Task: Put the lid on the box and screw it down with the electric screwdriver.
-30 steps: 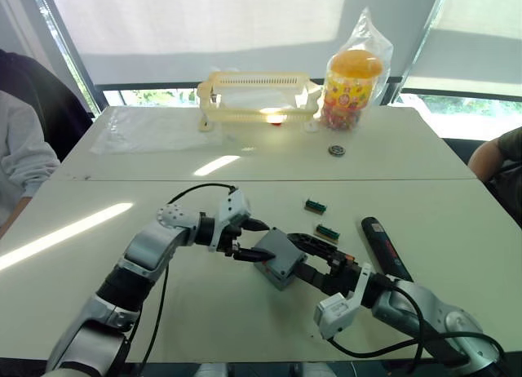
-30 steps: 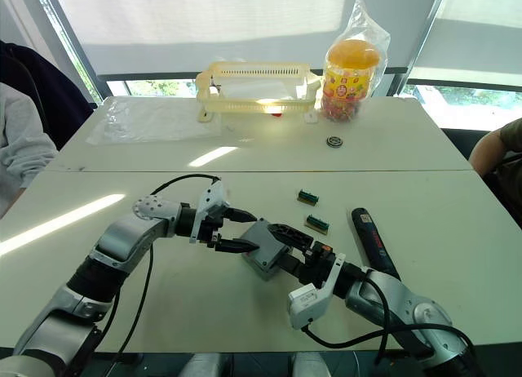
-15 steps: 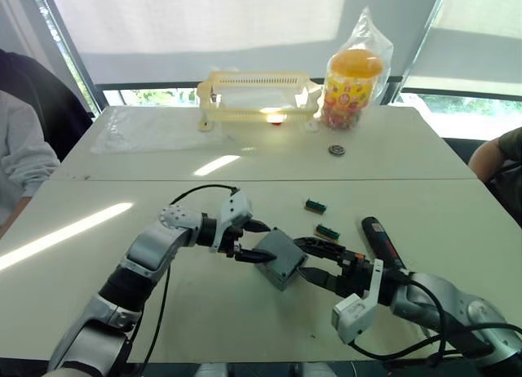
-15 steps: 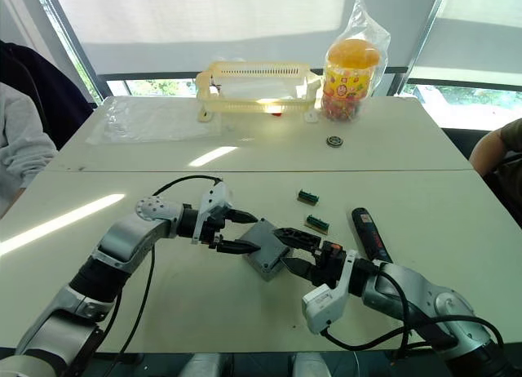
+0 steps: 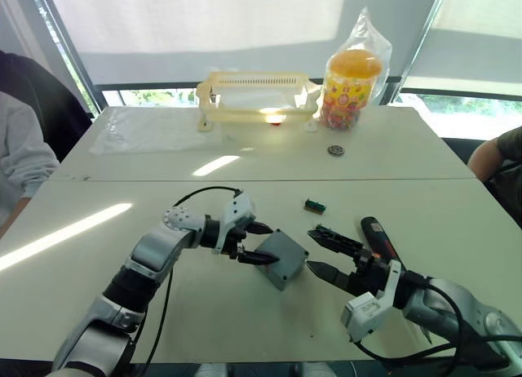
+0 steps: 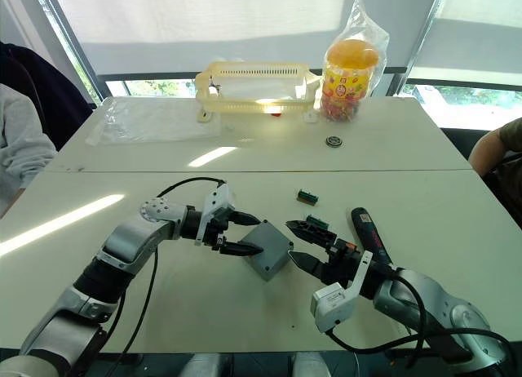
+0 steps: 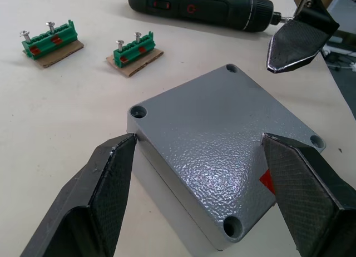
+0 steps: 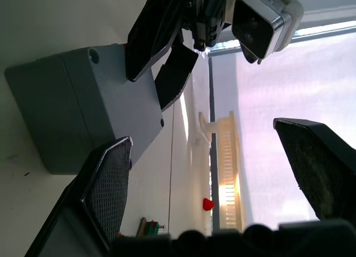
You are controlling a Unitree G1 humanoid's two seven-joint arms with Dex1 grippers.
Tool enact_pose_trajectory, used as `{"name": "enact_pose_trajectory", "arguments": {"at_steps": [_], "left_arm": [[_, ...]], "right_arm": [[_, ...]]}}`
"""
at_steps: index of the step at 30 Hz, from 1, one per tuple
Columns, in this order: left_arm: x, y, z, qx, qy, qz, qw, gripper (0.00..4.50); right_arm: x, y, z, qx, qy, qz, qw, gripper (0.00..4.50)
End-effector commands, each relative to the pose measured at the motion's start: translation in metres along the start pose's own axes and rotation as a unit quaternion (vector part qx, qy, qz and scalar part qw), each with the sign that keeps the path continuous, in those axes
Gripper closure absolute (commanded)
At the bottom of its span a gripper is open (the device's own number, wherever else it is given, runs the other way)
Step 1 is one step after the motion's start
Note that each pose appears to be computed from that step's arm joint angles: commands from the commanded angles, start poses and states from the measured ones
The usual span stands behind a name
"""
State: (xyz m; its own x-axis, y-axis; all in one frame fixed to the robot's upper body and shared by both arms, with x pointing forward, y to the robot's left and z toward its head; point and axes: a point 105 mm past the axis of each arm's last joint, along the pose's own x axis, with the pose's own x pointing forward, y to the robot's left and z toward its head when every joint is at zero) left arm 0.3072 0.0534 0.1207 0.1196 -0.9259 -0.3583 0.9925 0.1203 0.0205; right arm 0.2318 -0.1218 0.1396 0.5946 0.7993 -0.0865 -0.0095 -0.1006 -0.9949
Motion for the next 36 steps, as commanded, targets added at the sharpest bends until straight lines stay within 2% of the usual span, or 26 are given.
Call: {"name": "enact_pose_trajectory", "arguments": {"at_steps": [1,6,10,12,15,18,22,29,36], "left_arm": [[-0.011,0.01,0.012,-0.025,-0.028,0.024,0.999,0.82],[-0.034,0.013,0.047,-0.048,-0.087,0.029,0.995,0.82],[-0.051,0.014,0.057,-0.073,-0.108,0.034,0.991,0.82],[-0.057,0.026,0.047,-0.077,-0.095,0.073,0.99,0.82],[-0.061,0.048,0.024,-0.079,-0.062,0.135,0.986,0.82],[-0.052,0.054,0.001,-0.064,-0.025,0.153,0.986,0.82],[-0.029,0.051,-0.021,-0.035,0.002,0.139,0.99,0.82],[-0.005,0.043,-0.027,-0.034,-0.013,0.122,0.992,0.82],[-0.004,0.034,-0.034,-0.027,0.0,0.119,0.993,0.82]], "right_arm": [[-0.005,-0.017,-0.005,0.013,0.026,-0.043,0.999,0.05],[-0.011,-0.024,-0.01,0.047,0.057,-0.071,0.995,0.05],[-0.015,-0.023,-0.006,0.095,0.061,-0.075,0.991,0.05],[-0.019,-0.022,-0.008,0.16,0.076,-0.087,0.98,0.05],[-0.025,-0.019,-0.014,0.277,0.104,-0.108,0.949,0.05],[-0.026,-0.008,-0.011,0.4,0.122,-0.11,0.902,0.05],[-0.024,0.022,0.0,0.528,0.141,-0.061,0.835,0.05],[-0.016,0.041,0.005,0.587,0.158,-0.02,0.794,0.05],[0.007,0.055,-0.002,0.598,0.151,0.0,0.787,0.05]]}}
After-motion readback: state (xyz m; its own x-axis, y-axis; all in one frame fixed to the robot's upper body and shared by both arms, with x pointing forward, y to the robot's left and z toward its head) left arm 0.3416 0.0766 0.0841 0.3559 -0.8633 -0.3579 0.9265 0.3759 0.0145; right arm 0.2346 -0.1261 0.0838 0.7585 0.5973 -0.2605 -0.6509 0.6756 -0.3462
